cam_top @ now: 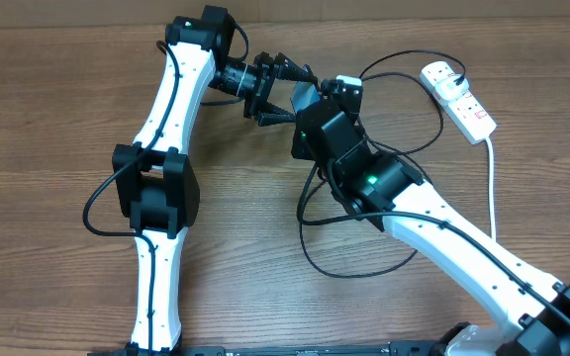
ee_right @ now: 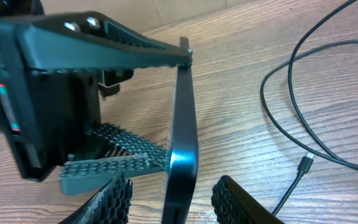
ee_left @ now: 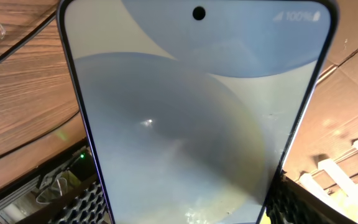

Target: Plug charger to phone and switch on socket

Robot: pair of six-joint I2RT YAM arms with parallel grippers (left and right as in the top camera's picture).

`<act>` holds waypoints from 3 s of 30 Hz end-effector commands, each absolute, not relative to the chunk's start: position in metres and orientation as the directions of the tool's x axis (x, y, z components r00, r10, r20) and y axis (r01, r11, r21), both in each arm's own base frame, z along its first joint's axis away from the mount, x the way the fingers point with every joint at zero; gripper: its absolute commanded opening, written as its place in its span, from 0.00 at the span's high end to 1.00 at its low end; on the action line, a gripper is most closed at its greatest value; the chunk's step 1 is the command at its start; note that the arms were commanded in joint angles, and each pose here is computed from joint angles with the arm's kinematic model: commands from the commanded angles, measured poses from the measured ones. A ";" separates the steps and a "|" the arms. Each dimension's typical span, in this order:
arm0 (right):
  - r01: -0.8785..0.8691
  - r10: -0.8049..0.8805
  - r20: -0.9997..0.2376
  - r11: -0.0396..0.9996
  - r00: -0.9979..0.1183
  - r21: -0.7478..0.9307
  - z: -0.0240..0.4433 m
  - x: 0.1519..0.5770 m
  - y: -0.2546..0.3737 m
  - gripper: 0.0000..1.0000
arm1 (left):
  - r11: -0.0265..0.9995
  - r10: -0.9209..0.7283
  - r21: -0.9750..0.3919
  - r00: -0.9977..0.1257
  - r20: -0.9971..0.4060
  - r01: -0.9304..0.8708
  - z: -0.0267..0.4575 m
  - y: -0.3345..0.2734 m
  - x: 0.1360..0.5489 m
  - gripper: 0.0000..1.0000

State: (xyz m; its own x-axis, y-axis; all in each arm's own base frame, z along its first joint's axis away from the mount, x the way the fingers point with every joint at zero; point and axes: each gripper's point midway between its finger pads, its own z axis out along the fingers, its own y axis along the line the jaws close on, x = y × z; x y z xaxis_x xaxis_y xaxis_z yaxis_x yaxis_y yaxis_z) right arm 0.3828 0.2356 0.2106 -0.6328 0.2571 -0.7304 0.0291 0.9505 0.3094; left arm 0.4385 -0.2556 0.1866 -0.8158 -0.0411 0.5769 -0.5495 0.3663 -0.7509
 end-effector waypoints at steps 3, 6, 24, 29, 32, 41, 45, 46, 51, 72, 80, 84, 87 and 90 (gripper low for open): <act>0.036 0.278 -0.752 0.946 -0.597 0.321 0.223 0.391 0.236 0.57 | 0.341 -0.005 -0.795 -0.847 0.532 -0.502 0.199 -0.259 0.439 0.29; 0.046 0.284 -0.752 0.946 -0.595 0.321 0.223 0.393 0.232 0.61 | 0.341 0.003 -0.807 -0.857 0.515 -0.483 0.199 -0.259 0.439 0.30; 0.016 0.297 -0.709 0.927 -0.640 0.375 0.219 0.395 0.234 0.71 | 0.341 0.009 -0.816 -0.866 0.499 -0.467 0.199 -0.259 0.439 0.30; 0.017 0.303 -0.710 0.925 -0.636 0.380 0.220 0.396 0.234 0.72 | 0.341 0.009 -0.816 -0.866 0.500 -0.467 0.199 -0.259 0.439 0.30; 0.015 0.306 -0.712 0.923 -0.632 0.383 0.221 0.397 0.235 0.73 | 0.341 0.008 -0.813 -0.864 0.504 -0.471 0.199 -0.259 0.439 0.30; 0.024 0.308 -0.718 0.926 -0.625 0.376 0.221 0.398 0.233 0.76 | 0.345 0.016 -0.813 -0.864 0.504 -0.468 0.199 -0.263 0.437 0.30; 0.024 0.308 -0.718 0.926 -0.624 0.377 0.222 0.398 0.233 0.77 | 0.349 0.023 -0.814 -0.864 0.503 -0.465 0.199 -0.267 0.435 0.30; 0.024 0.308 -0.718 0.926 -0.624 0.376 0.221 0.399 0.233 0.77 | 0.350 0.024 -0.813 -0.863 0.504 -0.465 0.199 -0.267 0.434 0.30; 0.025 0.308 -0.718 0.926 -0.625 0.376 0.221 0.399 0.233 0.81 | 0.350 0.024 -0.813 -0.864 0.504 -0.465 0.199 -0.267 0.434 0.30; 0.078 0.348 -0.714 0.921 -0.608 0.383 0.228 0.404 0.221 0.96 | 0.541 -0.103 -0.795 -0.959 0.263 -0.276 0.156 -0.224 0.469 0.05; 0.272 0.648 -0.499 0.727 -0.576 0.631 0.235 0.424 0.193 0.96 | 0.369 -0.010 -0.928 -0.998 0.060 -0.059 0.205 -0.185 0.471 0.12; 0.401 0.809 -0.206 0.473 -0.550 0.784 0.238 0.425 0.199 0.96 | 0.335 -0.020 -0.931 -0.989 0.146 -0.144 0.212 -0.189 0.465 0.20; 0.500 0.858 0.011 0.289 -0.514 0.817 0.239 0.420 0.211 0.96 | 0.319 -0.042 -0.913 -0.966 0.256 -0.256 0.214 -0.197 0.463 0.28; 0.558 0.869 0.126 0.190 -0.478 0.808 0.239 0.416 0.217 0.96 | 0.309 -0.073 -0.880 -0.931 0.357 -0.361 0.215 -0.202 0.464 0.39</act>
